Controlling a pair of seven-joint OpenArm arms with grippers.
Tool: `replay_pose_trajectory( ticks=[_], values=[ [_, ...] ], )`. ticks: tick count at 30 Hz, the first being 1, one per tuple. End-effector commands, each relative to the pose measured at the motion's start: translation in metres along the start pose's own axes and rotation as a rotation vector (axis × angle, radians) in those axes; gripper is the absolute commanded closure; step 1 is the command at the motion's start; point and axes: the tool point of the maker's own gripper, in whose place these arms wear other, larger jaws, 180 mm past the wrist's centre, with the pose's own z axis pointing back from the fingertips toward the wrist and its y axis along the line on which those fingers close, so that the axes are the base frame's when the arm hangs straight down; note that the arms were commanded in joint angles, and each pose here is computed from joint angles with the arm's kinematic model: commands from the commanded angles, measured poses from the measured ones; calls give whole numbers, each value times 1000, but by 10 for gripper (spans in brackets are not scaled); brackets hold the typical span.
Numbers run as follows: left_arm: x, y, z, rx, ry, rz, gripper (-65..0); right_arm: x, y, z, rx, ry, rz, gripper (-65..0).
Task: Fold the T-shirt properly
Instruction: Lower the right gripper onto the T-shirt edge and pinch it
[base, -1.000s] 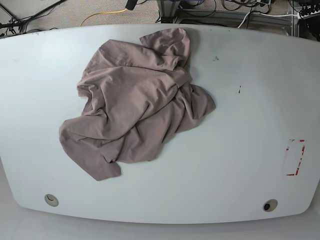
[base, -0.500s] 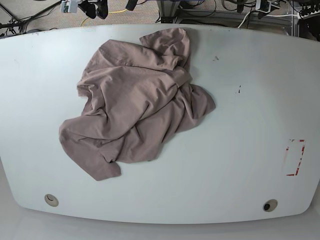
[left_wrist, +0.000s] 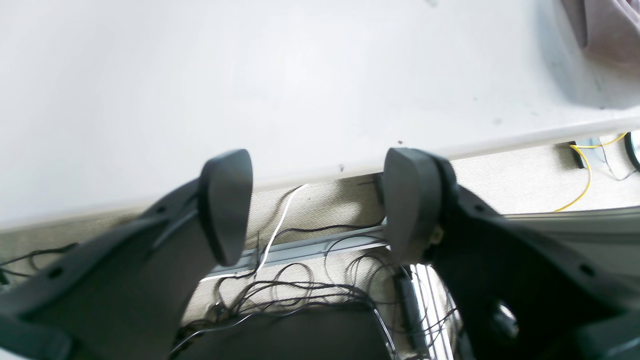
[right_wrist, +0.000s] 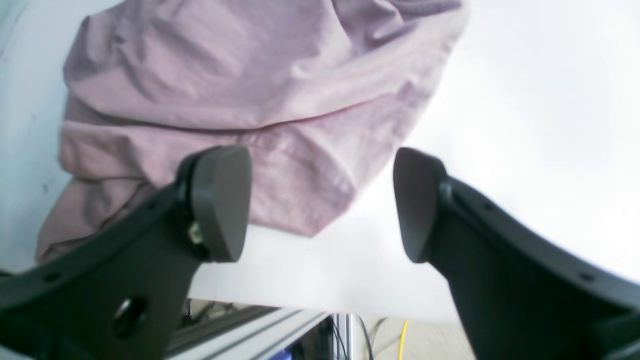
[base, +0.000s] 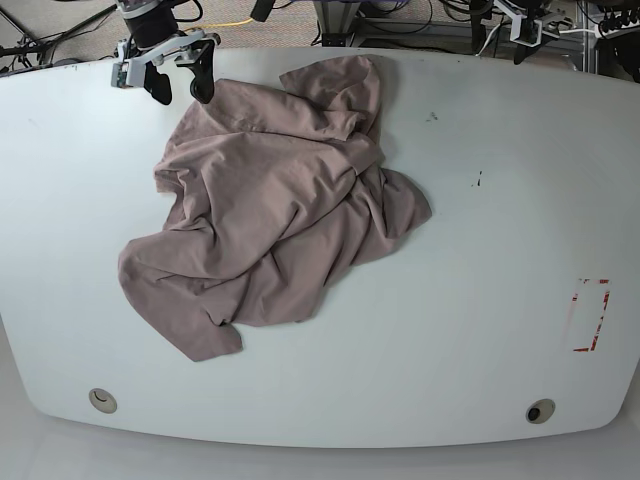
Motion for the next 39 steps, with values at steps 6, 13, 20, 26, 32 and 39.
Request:
replay_pose_trajectory(
  ticks=[6,13,20,26,32,39],
  values=[
    [11,-2,-1,25,-47,33,-390,27,-26,-12,-58,9,-28,-431],
    [10,-7,-2,34,-51,66,-390,53,-44,-16,-37,36,-76,-431],
    [13,-15,-8,19,-67,79,-390,38,-59,-21,20,125,-228,-428],
    [19,-13,-13,20,-86,75,-390,22,-56,-27,72,174,-321,-423],
    [28,-12,-19,20,-113,66,-389,15,-39,-36,124,210,-319,-423],
    [39,-9,-26,24,-145,58,-389,6,-40,-52,141,220,-377,-423]
  ],
)
